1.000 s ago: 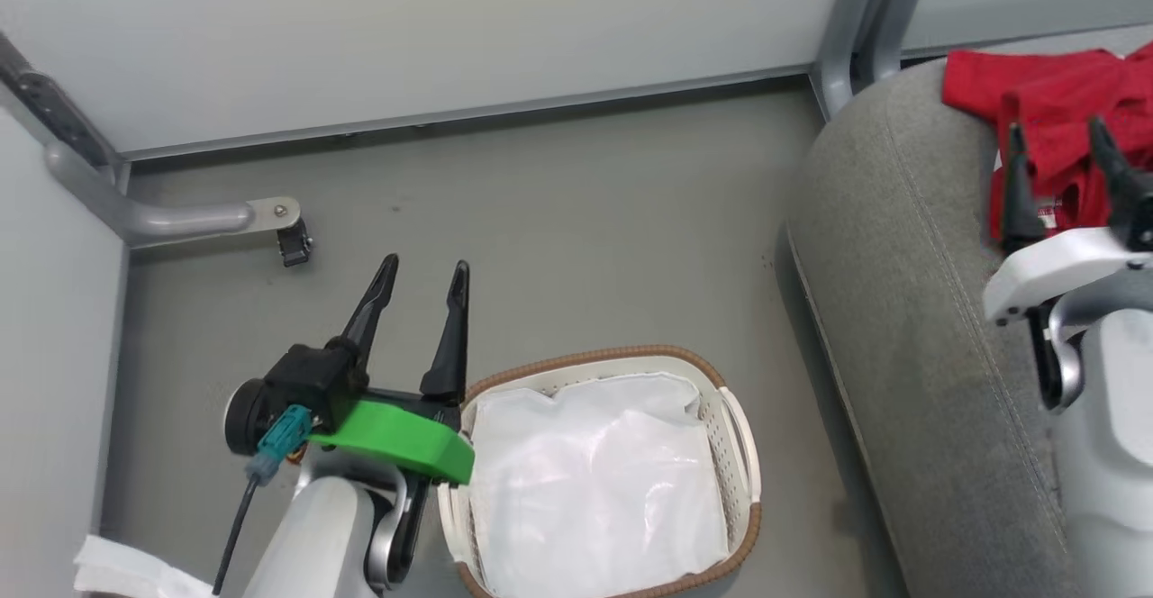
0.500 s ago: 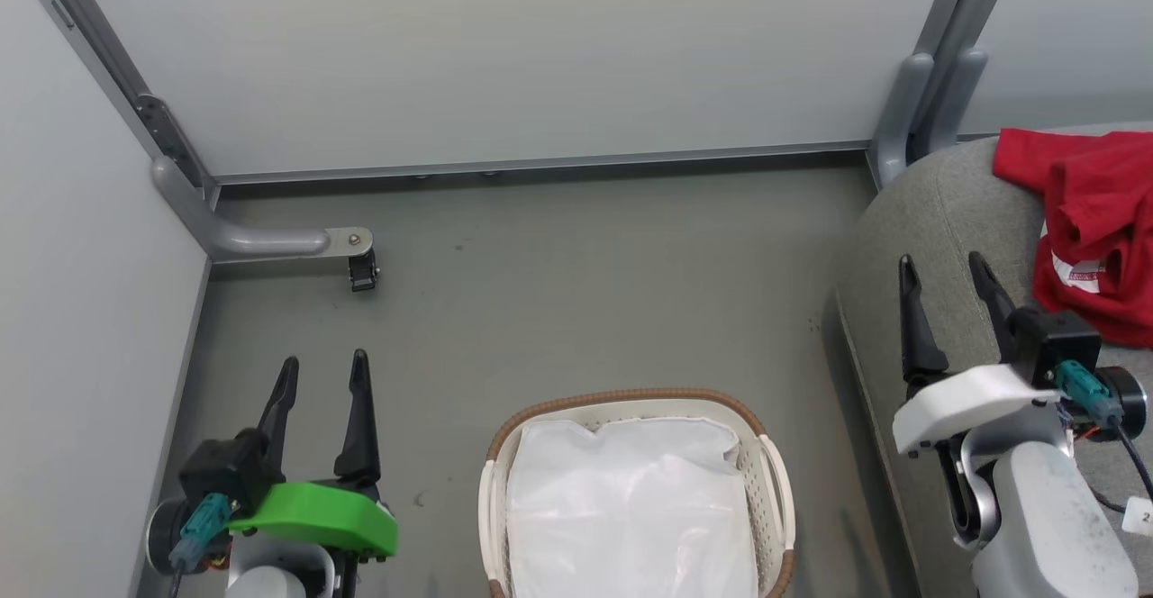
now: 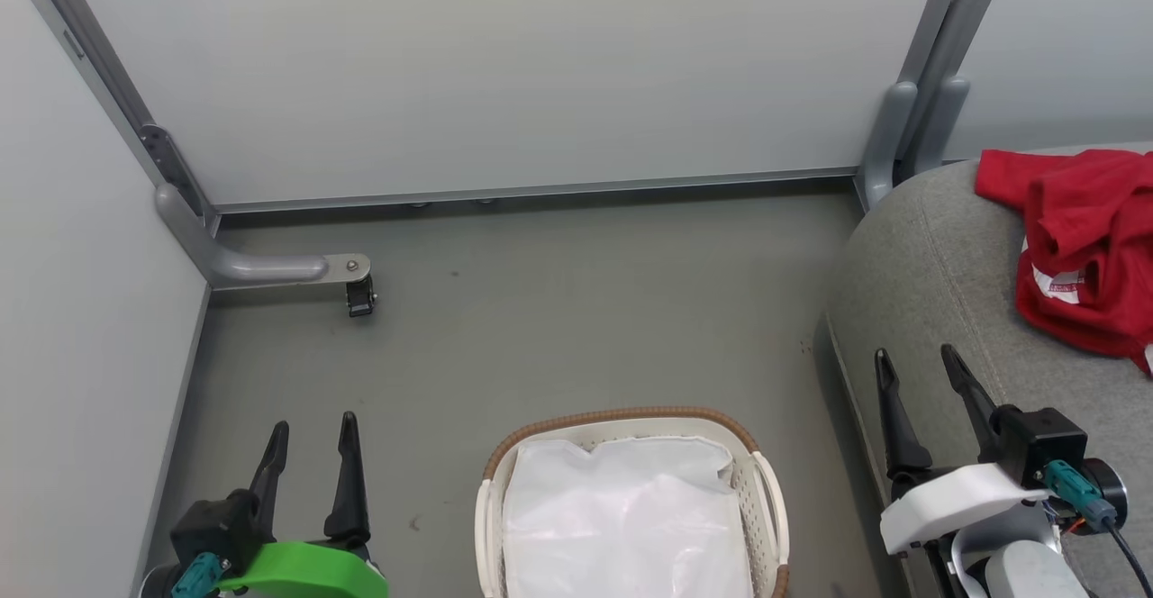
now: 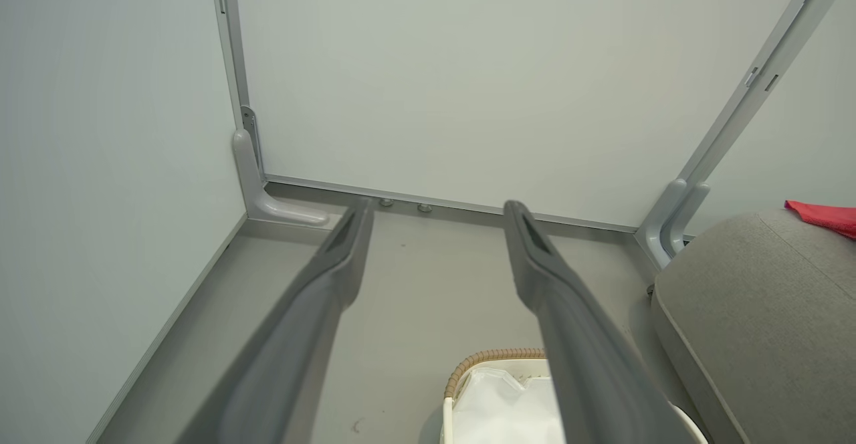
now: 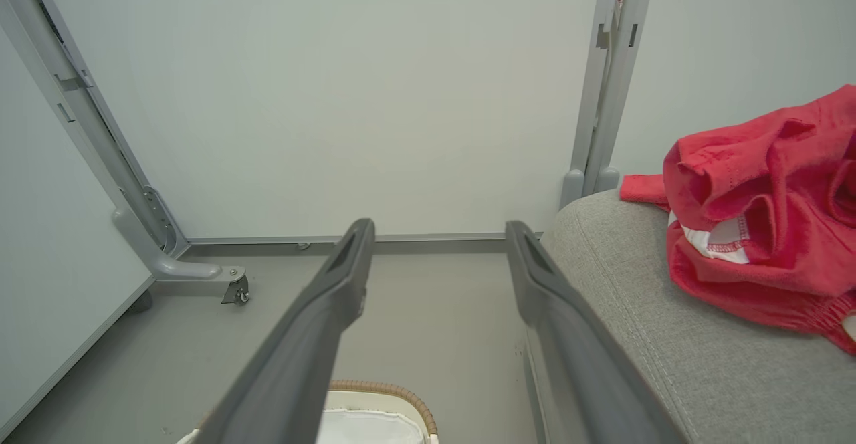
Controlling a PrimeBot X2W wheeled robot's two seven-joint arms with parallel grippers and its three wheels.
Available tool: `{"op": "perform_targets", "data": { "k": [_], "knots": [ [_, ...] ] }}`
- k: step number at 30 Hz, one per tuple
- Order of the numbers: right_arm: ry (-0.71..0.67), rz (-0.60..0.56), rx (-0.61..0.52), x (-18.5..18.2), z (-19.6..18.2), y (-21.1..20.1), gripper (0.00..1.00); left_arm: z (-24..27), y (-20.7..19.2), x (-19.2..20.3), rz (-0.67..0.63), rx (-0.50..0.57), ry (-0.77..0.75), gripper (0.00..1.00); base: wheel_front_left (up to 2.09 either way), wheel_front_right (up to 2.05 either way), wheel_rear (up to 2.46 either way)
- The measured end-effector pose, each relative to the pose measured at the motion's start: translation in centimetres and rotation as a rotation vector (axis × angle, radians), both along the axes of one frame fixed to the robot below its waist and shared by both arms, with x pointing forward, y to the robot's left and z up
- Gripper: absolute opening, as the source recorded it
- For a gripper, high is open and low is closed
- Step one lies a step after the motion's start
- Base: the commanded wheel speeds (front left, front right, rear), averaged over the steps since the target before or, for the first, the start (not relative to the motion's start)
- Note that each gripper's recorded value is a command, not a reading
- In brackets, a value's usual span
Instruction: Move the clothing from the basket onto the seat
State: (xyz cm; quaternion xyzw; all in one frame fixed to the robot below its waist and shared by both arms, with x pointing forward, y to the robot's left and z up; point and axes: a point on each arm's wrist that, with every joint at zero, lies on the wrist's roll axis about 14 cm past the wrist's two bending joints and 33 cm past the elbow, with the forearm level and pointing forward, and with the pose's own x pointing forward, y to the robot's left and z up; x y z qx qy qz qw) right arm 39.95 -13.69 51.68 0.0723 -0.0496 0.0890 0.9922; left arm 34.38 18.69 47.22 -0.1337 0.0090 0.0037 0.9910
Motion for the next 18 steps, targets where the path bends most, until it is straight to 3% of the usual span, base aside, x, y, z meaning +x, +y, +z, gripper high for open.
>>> {"op": "perform_targets", "data": {
  "k": [18],
  "knots": [
    [0.025,0.000,0.004,-1.3,-0.8,-0.1,1.00,0.0,-0.6,0.0,-0.020,-0.009,-0.002,1.00,0.00,0.00,0.00]
  ]
}}
